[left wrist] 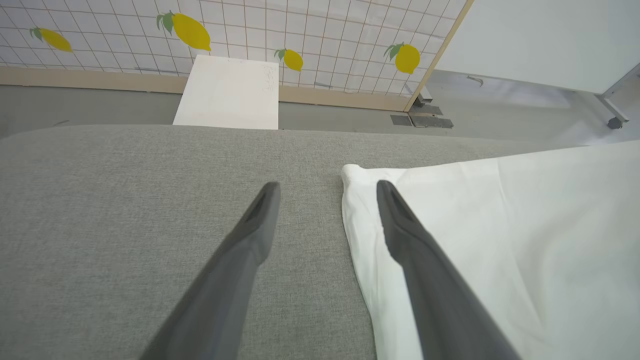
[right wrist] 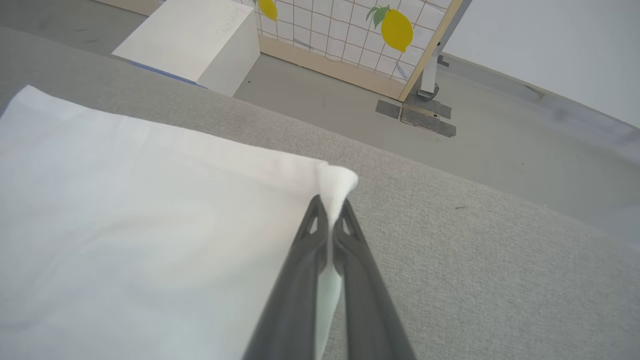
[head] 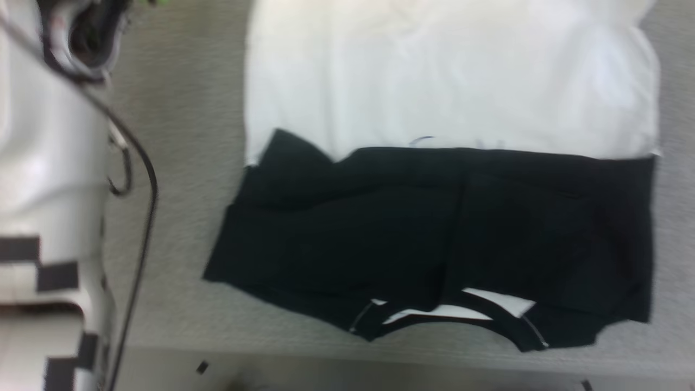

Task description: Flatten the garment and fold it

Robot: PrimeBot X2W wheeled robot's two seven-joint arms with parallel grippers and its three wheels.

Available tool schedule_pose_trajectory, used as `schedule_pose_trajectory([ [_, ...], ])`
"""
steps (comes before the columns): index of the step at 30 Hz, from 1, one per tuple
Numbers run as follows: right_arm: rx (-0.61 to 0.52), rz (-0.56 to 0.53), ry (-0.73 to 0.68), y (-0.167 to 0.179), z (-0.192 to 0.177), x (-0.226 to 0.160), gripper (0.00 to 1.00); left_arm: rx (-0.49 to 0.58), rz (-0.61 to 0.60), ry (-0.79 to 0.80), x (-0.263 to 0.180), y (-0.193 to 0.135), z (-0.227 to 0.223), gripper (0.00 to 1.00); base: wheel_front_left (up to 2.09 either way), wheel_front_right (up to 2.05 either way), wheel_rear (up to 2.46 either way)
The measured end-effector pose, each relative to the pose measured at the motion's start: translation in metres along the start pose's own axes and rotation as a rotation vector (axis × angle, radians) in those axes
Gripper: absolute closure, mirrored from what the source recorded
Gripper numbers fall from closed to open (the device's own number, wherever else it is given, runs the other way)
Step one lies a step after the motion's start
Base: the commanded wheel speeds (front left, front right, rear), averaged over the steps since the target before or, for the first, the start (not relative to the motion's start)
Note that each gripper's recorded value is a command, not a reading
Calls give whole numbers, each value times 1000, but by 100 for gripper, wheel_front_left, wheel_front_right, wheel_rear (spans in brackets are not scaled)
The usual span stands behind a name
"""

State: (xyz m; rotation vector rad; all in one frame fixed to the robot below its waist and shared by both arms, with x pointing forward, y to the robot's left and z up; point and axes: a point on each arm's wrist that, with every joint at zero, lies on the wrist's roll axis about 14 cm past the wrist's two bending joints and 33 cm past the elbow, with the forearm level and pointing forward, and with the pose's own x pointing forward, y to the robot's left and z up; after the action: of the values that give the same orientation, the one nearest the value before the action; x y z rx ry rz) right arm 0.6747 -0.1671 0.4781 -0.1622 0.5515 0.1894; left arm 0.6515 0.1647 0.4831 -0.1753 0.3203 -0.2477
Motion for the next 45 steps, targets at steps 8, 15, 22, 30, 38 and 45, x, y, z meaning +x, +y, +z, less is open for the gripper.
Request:
schedule_pose_trajectory([
  [8,-56,7,0,-11,-10,-19,100,60,6,250,52,-24,-5,0,0,0,0],
  [15,-67,12,67,-19,-50,0,100,116,-31,390,90,-43,-49,0,0,0,0],
  [22,-63,36,134,-18,-87,17,100,175,41,536,108,-26,-103,0,0,0,0],
  [30,-73,30,157,-22,-98,22,100,62,-2,551,105,-32,-101,100,0,0,0],
  [38,-85,-7,110,-32,-76,12,100,-105,-105,330,92,-53,-56,100,0,0,0],
  [45,-73,-52,11,-45,-35,-14,100,-140,-171,139,55,-57,2,100,0,0,0],
])
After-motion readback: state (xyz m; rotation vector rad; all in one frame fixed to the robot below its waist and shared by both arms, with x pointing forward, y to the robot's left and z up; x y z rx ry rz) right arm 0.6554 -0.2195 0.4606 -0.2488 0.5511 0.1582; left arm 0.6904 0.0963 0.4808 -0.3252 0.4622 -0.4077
